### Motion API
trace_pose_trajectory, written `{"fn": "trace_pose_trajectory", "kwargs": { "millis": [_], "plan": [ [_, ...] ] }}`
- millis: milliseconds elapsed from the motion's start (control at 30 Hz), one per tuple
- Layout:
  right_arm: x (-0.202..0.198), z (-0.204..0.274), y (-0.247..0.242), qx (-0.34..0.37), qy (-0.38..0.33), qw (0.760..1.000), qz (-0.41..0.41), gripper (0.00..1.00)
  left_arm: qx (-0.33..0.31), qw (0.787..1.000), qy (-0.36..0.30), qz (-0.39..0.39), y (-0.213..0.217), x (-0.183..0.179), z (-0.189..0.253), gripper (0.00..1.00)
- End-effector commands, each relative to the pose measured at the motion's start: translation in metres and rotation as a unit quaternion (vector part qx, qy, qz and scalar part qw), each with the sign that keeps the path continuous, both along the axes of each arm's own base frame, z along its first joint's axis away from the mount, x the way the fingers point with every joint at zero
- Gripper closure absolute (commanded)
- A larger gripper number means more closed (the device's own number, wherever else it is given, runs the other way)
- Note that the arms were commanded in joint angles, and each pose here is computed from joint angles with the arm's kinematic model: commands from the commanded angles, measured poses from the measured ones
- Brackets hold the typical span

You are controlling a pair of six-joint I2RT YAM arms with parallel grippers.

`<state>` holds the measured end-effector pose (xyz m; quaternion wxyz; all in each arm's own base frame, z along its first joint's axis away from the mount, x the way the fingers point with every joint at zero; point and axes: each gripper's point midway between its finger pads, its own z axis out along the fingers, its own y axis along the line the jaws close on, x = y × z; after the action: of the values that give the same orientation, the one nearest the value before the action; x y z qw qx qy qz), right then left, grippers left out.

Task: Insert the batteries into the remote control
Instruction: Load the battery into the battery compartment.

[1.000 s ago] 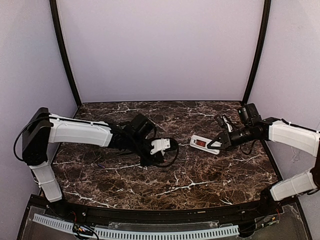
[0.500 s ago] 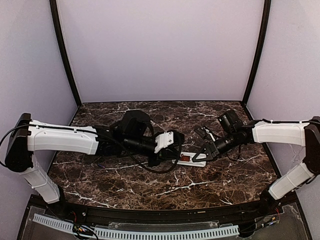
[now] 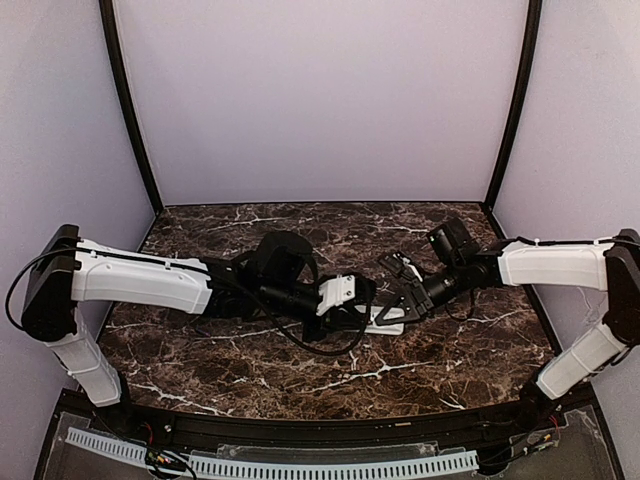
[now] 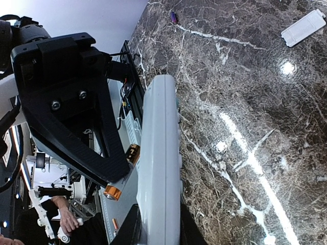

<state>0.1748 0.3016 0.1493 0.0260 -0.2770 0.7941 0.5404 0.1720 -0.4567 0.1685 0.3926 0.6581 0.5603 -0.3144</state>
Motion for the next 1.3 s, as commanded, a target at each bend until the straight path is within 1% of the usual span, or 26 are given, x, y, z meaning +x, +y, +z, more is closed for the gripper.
{"fn": "trace_pose_trajectory", "kwargs": {
  "millis": [0,367,700,900,1067,1267],
  "plan": [
    [-0.002,0.008,0.008,0.019,-0.003,1.000,0.017,1.00,-0.015,1.000,-0.016,-0.012,-0.007,-0.001,0.012,1.00],
    [-0.007,0.012,0.010,0.027,-0.003,0.999,0.028,1.00,0.011,0.999,-0.037,-0.012,-0.003,0.003,-0.008,1.00],
    [-0.012,0.007,0.012,0.021,0.002,0.999,0.036,1.00,0.002,0.998,-0.056,-0.024,0.000,0.000,-0.004,1.00],
    [-0.012,0.005,0.012,0.018,0.003,0.999,0.036,1.00,0.002,0.997,-0.073,-0.019,0.003,0.004,0.001,1.00],
    [-0.012,0.005,0.012,0.018,0.005,0.999,0.036,1.00,-0.001,0.997,-0.075,-0.017,0.003,0.004,0.004,1.00],
    [-0.013,0.009,0.012,0.023,0.001,0.999,0.037,1.00,0.011,0.997,-0.073,-0.017,0.005,0.004,-0.005,1.00]
  ]
}}
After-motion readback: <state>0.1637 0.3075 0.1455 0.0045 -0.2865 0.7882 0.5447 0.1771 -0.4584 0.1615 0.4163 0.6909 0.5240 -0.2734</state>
